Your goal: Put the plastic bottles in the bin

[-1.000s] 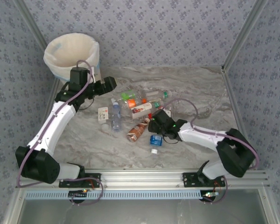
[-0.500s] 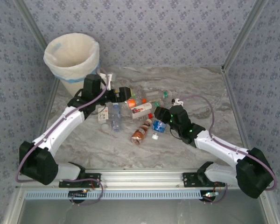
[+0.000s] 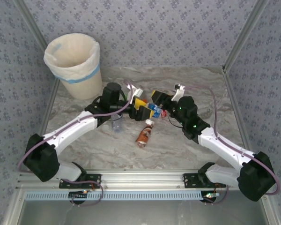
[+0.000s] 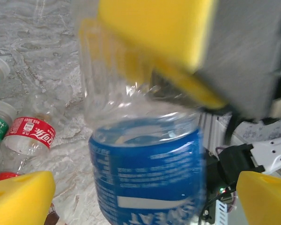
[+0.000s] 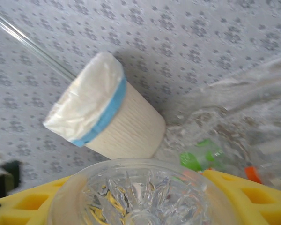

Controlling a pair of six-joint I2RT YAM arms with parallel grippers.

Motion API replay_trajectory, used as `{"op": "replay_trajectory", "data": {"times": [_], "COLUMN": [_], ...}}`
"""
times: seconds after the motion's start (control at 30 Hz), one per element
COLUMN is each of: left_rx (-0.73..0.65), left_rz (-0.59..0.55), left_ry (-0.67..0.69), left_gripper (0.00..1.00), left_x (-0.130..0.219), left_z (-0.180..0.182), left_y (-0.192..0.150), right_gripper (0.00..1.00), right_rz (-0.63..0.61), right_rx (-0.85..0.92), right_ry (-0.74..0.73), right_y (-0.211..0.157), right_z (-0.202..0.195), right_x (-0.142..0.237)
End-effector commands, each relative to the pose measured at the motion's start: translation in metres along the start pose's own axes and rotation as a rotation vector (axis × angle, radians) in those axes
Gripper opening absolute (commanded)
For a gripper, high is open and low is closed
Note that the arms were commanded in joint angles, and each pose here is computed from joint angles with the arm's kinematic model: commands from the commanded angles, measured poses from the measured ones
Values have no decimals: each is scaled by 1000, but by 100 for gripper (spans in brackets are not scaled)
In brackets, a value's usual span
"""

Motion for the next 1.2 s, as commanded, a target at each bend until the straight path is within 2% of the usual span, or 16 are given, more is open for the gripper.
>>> {"op": "replay_trajectory", "data": {"times": [0.0,0.23,0.37,0.43,0.57,0.63,0.73,0.93,1.07,1.17], "left_rx": [-96,-171,-176,-166,-150,-146,-147,-137,-127,-112], "left_rz": [-39,-60,-66,-58,-50,-54,-57,-40,-36,-33], "left_ry": [45,-71,-104,-105,-105,-101,-78,25,109,197], "left_gripper": [99,99,94,89,70,65,60,50,48,45], "left_x": [-4,-13,-16,-19,-22,-20,-19,-17,-13,-3], "left_z": [4,-11,-12,-10,-9,-9,-9,-1,6,15], "left_y": [10,16,19,19,23,24,25,22,21,22], "right_gripper": [50,50,51,51,52,54,60,80,89,96], "right_rz": [-27,-7,0,11,32,34,44,132,91,45], "right_rx": [-28,-28,-49,-49,-45,-42,-24,32,55,81], "right_ry": [101,127,151,154,145,139,126,84,20,-90], "right_y": [15,16,15,14,11,11,12,12,19,27], "right_z": [22,28,29,31,29,29,27,28,24,15], "right_x": [-2,-6,-8,-9,-11,-10,-7,-3,10,24]}}
Point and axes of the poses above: each hand's point on the last joint's axis, 136 mm out from that joint toward the fingers, its own x axis back along the fingers, its own z axis along the line the jaws close on, y = z × x, the point moved 9 cm from there along x, back along the fingers, and after that the axes turned 9 degrees about -x, right-handed, at the moved point
